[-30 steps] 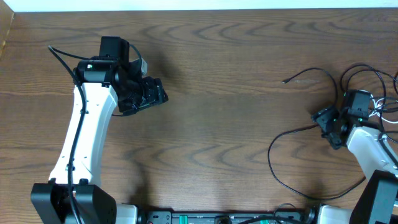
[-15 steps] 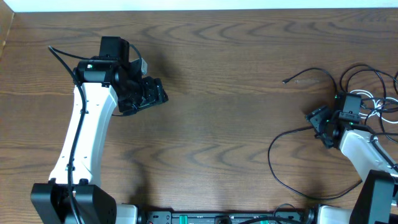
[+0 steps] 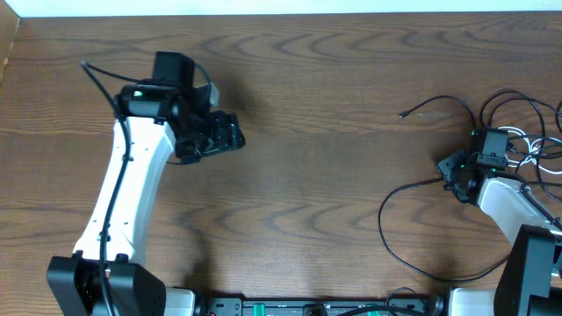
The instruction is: Untangle cables
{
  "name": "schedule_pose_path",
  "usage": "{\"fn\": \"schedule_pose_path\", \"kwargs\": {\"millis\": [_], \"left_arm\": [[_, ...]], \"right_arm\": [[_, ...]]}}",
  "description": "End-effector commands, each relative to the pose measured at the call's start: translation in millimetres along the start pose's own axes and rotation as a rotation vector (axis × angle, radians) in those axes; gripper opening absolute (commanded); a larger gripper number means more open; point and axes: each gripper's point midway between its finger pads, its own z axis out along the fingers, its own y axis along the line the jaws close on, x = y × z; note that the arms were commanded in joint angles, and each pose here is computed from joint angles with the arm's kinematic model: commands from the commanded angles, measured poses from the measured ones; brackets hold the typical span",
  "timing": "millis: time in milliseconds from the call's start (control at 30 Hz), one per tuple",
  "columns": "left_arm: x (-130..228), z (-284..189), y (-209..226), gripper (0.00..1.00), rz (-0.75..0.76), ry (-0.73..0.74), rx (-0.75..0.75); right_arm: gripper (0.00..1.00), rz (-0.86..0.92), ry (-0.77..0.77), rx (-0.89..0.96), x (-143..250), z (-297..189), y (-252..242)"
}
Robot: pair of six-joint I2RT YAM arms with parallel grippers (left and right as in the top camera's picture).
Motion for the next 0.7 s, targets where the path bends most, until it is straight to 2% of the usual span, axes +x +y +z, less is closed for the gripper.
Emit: {"fn": "schedule_pose_path", "kwargs": {"millis": [0, 167, 333, 467, 567, 667], "left_arm": [[5.9, 5.3, 1.1, 0.78, 0.065, 0.009, -0.072], [10.4, 8.9, -6.5, 0.78, 0.104, 0.016, -0.088], [11.2, 9.3, -7.9, 0.78, 0.109, 0.018, -0.088], [11.3, 9.3, -8.0, 0.78, 0.108, 0.019, -0.087], [11.4, 9.4, -8.1, 0.78, 0.109, 0.019, -0.087], [11.3, 9.3, -8.0, 0.78, 0.108, 0.019, -0.087]], "right_arm": [[0.47, 0.004, 0.078, 0.033, 22.3, 10.5, -12.2], [0.39, -0.003, 0.123, 0.072, 34.3, 8.8, -21.1], [0.18, -0.019, 0.149, 0.104, 43.6, 7.2, -26.2], [0.11, -0.027, 0.126, 0.112, 40.3, 7.6, -26.3], [0.01, -0.044, 0.096, 0.094, 33.4, 8.8, -21.4], [0.01, -0.116, 0.056, 0.042, 22.1, 8.8, -7.4]]}}
